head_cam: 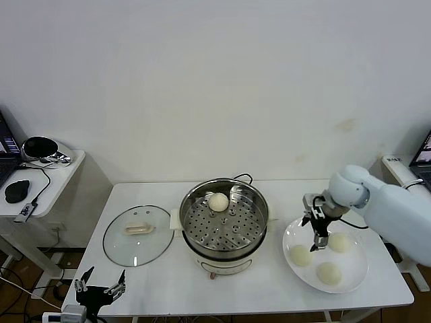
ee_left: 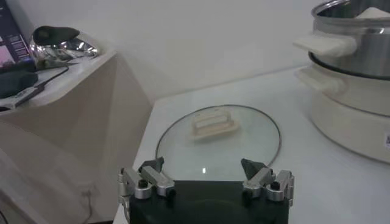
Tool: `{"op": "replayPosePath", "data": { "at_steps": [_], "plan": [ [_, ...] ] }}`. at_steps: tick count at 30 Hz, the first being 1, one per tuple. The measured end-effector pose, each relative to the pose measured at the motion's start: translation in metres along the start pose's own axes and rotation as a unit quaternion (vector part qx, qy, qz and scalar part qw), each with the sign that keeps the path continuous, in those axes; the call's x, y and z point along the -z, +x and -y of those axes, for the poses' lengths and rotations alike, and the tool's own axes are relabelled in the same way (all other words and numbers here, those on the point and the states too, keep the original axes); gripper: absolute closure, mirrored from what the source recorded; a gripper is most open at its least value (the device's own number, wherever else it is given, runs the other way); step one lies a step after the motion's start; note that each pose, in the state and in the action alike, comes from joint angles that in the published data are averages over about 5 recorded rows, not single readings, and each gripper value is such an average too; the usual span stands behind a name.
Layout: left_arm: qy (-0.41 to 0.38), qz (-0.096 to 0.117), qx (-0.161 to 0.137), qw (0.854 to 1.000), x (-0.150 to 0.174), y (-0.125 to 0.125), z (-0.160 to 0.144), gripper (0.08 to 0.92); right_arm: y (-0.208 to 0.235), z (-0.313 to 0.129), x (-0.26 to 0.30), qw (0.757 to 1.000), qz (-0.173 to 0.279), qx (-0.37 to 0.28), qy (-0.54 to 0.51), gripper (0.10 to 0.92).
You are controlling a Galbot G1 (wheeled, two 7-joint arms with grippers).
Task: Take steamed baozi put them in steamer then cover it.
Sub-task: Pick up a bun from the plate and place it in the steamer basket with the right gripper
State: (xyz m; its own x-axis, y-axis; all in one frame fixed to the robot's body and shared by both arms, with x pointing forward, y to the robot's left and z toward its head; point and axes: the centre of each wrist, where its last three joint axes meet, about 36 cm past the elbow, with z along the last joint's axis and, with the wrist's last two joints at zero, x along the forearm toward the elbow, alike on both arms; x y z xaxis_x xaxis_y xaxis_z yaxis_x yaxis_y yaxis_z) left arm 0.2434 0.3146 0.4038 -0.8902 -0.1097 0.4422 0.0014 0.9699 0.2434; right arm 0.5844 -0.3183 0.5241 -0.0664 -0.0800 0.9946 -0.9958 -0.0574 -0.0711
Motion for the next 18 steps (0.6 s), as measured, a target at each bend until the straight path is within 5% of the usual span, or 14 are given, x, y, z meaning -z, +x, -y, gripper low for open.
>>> {"op": "replayPosePath", "data": {
  "at_steps": [18],
  "plan": [
    [0.001,-0.008,-0.002,1.0,-0.005,0.001,0.004,0.177,-0.052,-0.008,0.005,1.0,-0.011,0.011,0.013,0.2]
  ]
}}
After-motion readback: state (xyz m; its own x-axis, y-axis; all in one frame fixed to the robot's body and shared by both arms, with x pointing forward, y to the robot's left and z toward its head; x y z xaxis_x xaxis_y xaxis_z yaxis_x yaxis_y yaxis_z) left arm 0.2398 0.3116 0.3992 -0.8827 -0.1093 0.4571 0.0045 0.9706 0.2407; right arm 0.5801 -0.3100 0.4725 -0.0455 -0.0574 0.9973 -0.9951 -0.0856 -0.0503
